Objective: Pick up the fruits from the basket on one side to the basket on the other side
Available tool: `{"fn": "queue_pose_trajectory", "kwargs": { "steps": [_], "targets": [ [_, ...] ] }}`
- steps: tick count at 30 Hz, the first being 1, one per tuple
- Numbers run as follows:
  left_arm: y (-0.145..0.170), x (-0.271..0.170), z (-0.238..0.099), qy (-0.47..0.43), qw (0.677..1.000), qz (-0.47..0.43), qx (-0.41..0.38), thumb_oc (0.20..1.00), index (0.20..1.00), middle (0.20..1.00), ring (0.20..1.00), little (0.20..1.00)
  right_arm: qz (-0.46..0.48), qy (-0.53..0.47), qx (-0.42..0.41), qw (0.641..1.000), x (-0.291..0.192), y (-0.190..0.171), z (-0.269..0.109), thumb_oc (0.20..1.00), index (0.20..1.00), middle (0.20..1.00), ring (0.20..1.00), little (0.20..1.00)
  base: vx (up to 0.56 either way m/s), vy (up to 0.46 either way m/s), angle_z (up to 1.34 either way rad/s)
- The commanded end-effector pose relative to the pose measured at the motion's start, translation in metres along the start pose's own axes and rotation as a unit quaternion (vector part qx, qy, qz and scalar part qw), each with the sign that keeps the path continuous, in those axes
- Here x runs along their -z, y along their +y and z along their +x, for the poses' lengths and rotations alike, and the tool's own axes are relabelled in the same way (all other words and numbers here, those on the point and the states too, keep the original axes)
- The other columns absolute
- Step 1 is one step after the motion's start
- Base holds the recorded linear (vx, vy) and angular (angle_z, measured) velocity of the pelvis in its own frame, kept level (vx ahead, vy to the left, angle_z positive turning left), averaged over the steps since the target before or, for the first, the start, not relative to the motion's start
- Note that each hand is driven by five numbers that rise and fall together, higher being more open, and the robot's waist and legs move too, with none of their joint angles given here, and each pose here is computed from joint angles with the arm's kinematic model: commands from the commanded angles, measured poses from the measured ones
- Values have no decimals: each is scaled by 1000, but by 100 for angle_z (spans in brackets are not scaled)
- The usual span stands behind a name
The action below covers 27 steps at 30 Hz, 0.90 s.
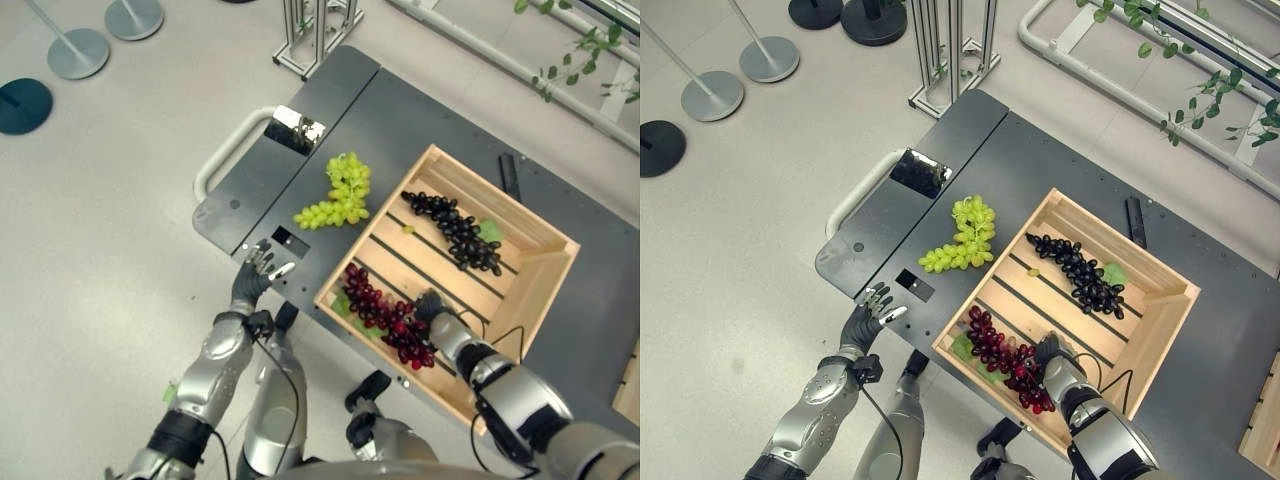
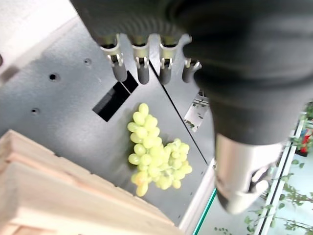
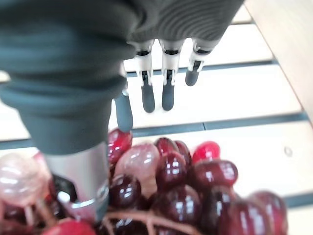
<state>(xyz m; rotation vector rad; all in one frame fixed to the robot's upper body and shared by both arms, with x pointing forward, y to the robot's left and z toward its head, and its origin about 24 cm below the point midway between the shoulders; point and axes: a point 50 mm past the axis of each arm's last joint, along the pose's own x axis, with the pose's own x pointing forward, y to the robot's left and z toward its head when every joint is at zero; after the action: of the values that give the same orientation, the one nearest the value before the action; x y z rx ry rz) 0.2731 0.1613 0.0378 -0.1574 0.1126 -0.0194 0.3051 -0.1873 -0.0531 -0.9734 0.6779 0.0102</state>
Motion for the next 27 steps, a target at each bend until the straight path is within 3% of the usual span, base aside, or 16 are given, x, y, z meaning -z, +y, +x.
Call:
{"fn": "queue_pose_trajectory", "kwargs": {
  "steps": [1,8,14,15,18,27],
  "targets": [
    [-26,-29,0,-76,996,-23,49,1000,1000,1000,1000,1000,-42,-30,-98,994,-22,55,-19,1000,1000,1000,1000,1000,0,0,0],
    [-30,-39,4,-93,994,-3,54,1000,1000,1000,1000,1000,-88,-53,-105,989,-23,62,-22,1000,1000,1000,1000,1000,2,-5,0],
    [-46,-43,7,-102,991,-28,80,1000,1000,1000,1000,1000,-68,0,-91,994,-2,58,-19,1000,1000,1000,1000,1000,-4,26,5],
    [-37,-43,8,-102,993,-30,49,1000,1000,1000,1000,1000,-37,-47,-114,992,-25,76,-29,1000,1000,1000,1000,1000,0,0,0],
    [-24,-42,10,-102,994,-21,22,1000,1000,1000,1000,1000,17,-66,-147,987,-20,88,-36,1000,1000,1000,1000,1000,0,0,0],
    [2,-42,4,-104,994,-5,-31,1000,1000,1000,1000,1000,117,-194,-149,963,-66,61,-47,1000,1000,1000,1000,1000,-15,-33,-7]
  ]
}}
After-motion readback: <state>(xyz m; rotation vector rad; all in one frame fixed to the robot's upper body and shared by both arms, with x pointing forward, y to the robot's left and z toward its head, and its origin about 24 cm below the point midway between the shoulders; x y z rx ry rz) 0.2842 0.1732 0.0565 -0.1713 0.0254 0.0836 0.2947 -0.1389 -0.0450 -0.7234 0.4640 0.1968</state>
